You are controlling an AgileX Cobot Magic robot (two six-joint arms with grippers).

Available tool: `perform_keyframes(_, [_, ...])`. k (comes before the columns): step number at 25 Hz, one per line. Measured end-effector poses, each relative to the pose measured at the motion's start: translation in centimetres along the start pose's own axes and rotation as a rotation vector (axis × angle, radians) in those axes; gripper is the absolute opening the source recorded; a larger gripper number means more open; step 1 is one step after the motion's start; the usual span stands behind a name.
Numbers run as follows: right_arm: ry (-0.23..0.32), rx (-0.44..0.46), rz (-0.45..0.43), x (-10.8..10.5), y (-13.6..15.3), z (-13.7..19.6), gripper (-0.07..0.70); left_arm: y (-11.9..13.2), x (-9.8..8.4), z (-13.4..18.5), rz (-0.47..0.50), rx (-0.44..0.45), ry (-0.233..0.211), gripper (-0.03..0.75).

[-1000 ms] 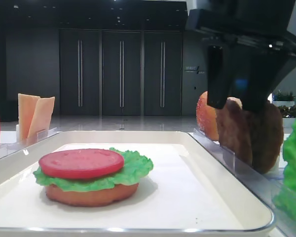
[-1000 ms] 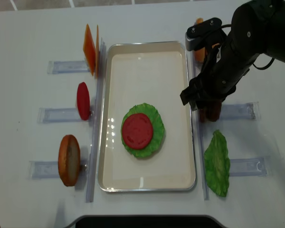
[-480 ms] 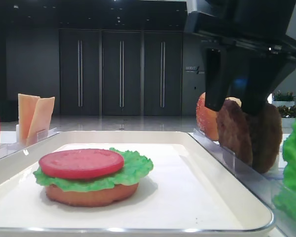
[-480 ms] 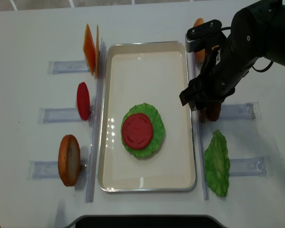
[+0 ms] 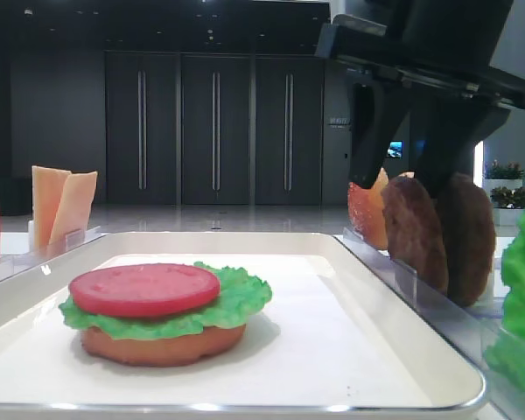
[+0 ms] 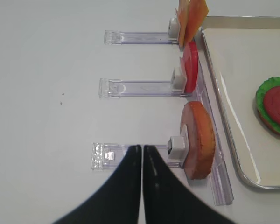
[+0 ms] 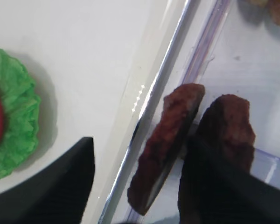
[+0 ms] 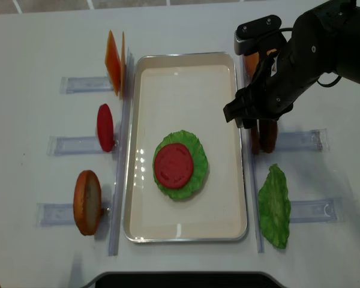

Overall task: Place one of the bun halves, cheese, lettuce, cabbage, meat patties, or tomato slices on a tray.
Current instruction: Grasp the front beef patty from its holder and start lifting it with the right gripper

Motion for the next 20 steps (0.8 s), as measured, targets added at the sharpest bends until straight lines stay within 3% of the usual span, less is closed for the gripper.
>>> perform_keyframes(20, [0.018, 0.012, 0.039, -0.7, 1.0, 0.0, 0.415, 0.0, 0.0, 0.0, 0.000, 0.000, 0.000, -0.007])
Point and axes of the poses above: a point on each arm's last joint axis where the gripper is mounted, y pointing out along that axis toward the gripper, x along the wrist's bending axis when the last joint is at zero, z = x × y, the point moved 8 cm from there along y, pointing out along that axis toward the gripper, and after that the axes turned 12 degrees about y, right-handed, at the moved point
